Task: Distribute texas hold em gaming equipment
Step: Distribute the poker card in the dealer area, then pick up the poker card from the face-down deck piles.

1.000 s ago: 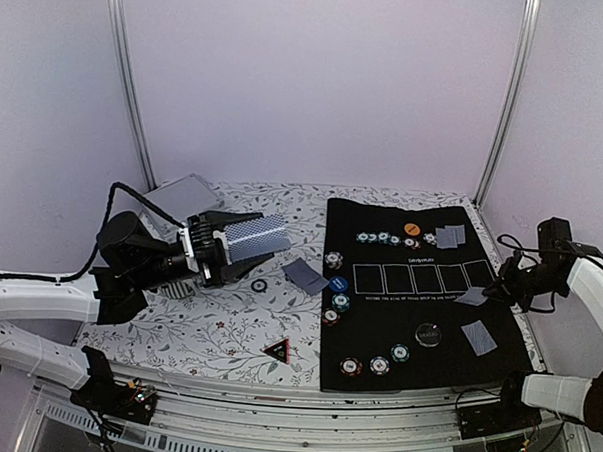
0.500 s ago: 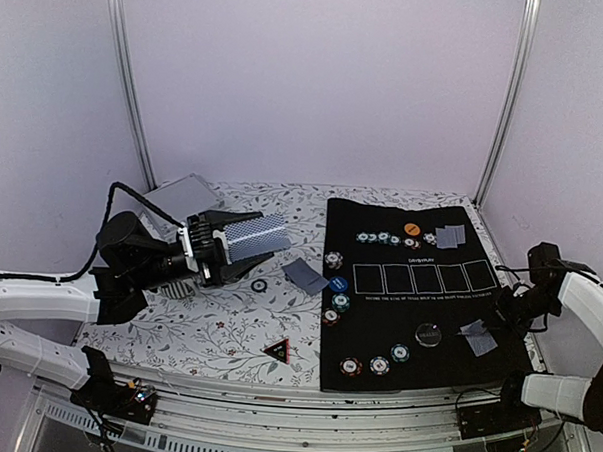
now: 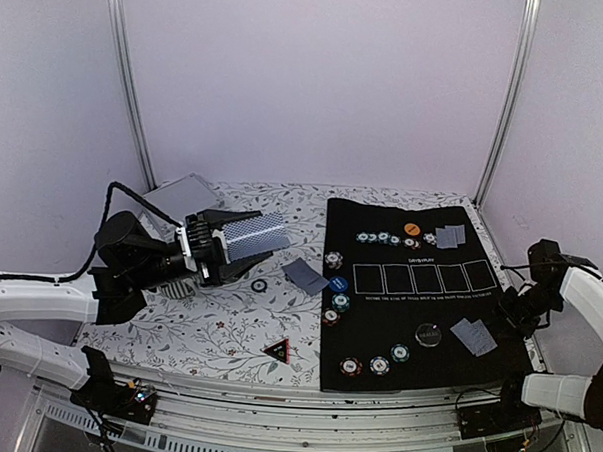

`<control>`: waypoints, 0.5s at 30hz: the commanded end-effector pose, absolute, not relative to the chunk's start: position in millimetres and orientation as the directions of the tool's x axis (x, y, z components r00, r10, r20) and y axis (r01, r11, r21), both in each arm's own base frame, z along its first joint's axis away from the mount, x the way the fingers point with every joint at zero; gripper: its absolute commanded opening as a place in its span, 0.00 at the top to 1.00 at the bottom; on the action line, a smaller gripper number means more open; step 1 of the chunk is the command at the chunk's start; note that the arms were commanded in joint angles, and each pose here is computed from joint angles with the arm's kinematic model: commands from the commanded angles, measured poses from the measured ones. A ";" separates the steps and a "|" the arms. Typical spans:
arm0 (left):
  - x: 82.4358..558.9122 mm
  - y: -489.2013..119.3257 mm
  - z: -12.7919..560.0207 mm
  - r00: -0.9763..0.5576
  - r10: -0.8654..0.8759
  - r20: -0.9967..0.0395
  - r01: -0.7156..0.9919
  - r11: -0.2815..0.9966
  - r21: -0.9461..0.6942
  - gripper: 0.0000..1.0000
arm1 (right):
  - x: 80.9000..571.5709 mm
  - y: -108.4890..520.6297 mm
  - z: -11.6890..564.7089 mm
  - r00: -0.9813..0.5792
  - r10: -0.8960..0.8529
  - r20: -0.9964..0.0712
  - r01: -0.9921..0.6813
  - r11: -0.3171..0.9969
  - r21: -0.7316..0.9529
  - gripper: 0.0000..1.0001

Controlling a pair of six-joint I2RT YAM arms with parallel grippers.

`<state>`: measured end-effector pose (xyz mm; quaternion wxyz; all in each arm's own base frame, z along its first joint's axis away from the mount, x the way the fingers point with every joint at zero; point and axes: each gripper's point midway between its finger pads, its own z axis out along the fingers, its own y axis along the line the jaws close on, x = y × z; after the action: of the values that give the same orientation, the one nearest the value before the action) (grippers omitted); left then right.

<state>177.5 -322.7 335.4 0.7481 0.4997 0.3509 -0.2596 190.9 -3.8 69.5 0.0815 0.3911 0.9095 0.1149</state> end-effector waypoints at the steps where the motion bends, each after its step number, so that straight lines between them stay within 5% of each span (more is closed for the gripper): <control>1: 168.6 -322.1 347.4 0.638 -0.077 -0.766 0.733 0.366 0.573 0.43 | 195.7 -26.3 98.7 -0.631 0.754 -0.183 0.721 0.657 0.220 0.49; 6: 168.0 -323.0 345.9 0.635 -0.078 -0.769 0.737 0.360 0.572 0.43 | 229.1 -42.7 168.7 -0.529 0.748 -0.401 0.675 0.657 0.335 0.31; 10: 167.2 -323.3 345.7 0.636 -0.079 -0.768 0.738 0.356 0.574 0.43 | 285.9 -14.0 248.9 -0.502 0.659 -0.559 0.356 0.747 0.561 0.27; 15: 166.7 -323.9 344.4 0.639 -0.077 -0.766 0.736 0.352 0.579 0.43 | 314.8 74.7 311.2 -0.560 0.560 -0.611 -0.080 0.697 0.712 0.26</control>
<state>175.7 -323.3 335.2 0.7466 0.5027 0.3475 -0.2628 290.3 3.7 252.2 0.3938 0.2865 0.8428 0.2292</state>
